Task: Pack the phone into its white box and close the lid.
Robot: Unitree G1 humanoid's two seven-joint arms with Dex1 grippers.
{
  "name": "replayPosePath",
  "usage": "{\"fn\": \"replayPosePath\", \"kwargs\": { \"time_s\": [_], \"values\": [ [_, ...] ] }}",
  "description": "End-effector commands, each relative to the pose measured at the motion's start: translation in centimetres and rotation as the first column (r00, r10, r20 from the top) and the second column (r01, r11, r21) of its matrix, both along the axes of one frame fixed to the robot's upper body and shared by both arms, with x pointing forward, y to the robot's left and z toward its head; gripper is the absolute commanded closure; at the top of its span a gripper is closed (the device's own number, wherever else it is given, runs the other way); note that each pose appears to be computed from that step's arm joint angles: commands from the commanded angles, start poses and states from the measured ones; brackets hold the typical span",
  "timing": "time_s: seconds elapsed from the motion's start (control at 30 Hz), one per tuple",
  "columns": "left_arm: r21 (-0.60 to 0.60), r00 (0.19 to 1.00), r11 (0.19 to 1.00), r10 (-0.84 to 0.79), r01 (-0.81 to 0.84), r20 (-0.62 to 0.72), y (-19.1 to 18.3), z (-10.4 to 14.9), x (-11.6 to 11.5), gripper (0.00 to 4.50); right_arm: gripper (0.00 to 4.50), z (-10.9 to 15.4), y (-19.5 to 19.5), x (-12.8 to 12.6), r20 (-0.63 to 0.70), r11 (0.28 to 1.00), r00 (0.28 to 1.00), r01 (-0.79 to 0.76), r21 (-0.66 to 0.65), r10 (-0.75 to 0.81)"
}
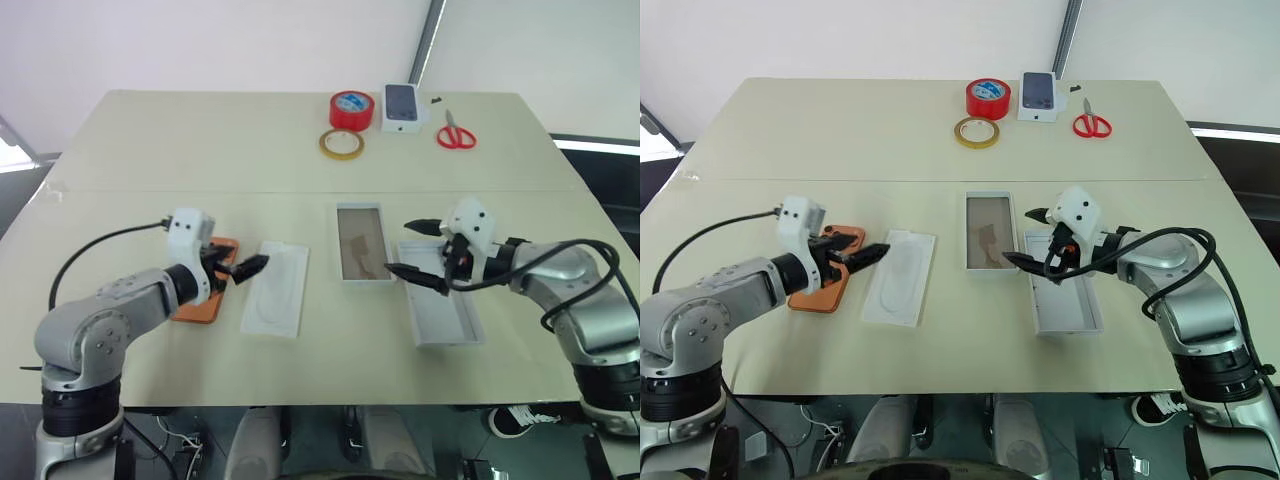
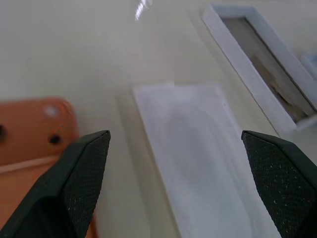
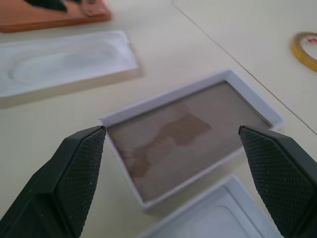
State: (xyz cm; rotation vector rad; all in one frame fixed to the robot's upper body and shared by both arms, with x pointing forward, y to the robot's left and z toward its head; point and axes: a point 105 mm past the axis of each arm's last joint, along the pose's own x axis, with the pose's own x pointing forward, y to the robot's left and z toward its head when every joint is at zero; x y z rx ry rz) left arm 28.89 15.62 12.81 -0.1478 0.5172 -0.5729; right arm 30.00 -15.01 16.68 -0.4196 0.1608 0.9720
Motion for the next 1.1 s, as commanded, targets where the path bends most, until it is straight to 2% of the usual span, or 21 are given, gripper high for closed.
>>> {"fn": "replayPosePath", "kwargs": {
  "time_s": [0.03, 0.23, 0.3, 0.4, 0.63, 0.87, 0.97, 1.1],
  "values": [
    [0.046, 0.996, 0.998, -0.038, 0.042, -0.086, 0.1, -0.3, -1.5, 0.06, 0.0, 0.9, 0.8, -0.5, 0.026, 0.999, 0.999, -0.045, 0.004, 0.045],
    [0.053, 0.98, 0.997, -0.04, 0.051, -0.196, -0.1, -2.0, -2.4, 0.06, 0.0, 0.8, 1.6, -0.7, 0.02, 0.995, 0.995, -0.096, -0.002, 0.096],
    [0.008, 0.977, 0.999, -0.035, 0.037, -0.211, -0.3, -2.3, -2.4, 0.06, 0.0, 0.8, 2.0, -1.1, 0.014, 0.992, 0.991, -0.129, -0.014, 0.129],
    [-0.086, 0.974, 0.996, -0.01, -0.01, -0.225, -0.6, -2.5, -1.9, 0.93, 0.0, 0.6, 2.9, -1.7, 0.005, 0.983, 0.984, -0.18, -0.041, 0.18],
    [-0.148, 0.978, 0.987, 0.034, -0.066, -0.208, -0.4, -2.0, -1.1, 4.46, 0.0, -2.0, 4.5, -1.9, -0.084, 0.954, 0.971, -0.234, -0.188, 0.222],
    [-0.22, 0.984, 0.969, 0.08, -0.114, -0.161, -0.3, -0.9, -0.1, 4.46, 0.0, -4.7, 4.7, 0.4, -0.107, 0.922, 0.98, -0.193, -0.335, 0.166],
    [-0.251, 0.989, 0.962, 0.083, -0.111, -0.12, -0.2, 0.1, 0.1, 4.5, 0.81, -6.0, 3.9, 1.5, -0.108, 0.9, 0.986, -0.161, -0.405, 0.128],
    [-0.288, 0.991, 0.95, 0.1, -0.122, -0.089, 0.0, 1.2, 0.5, 4.5, 2.98, -6.1, 3.9, 1.8, -0.101, 0.888, 0.984, -0.174, -0.426, 0.145]
  ]
}}
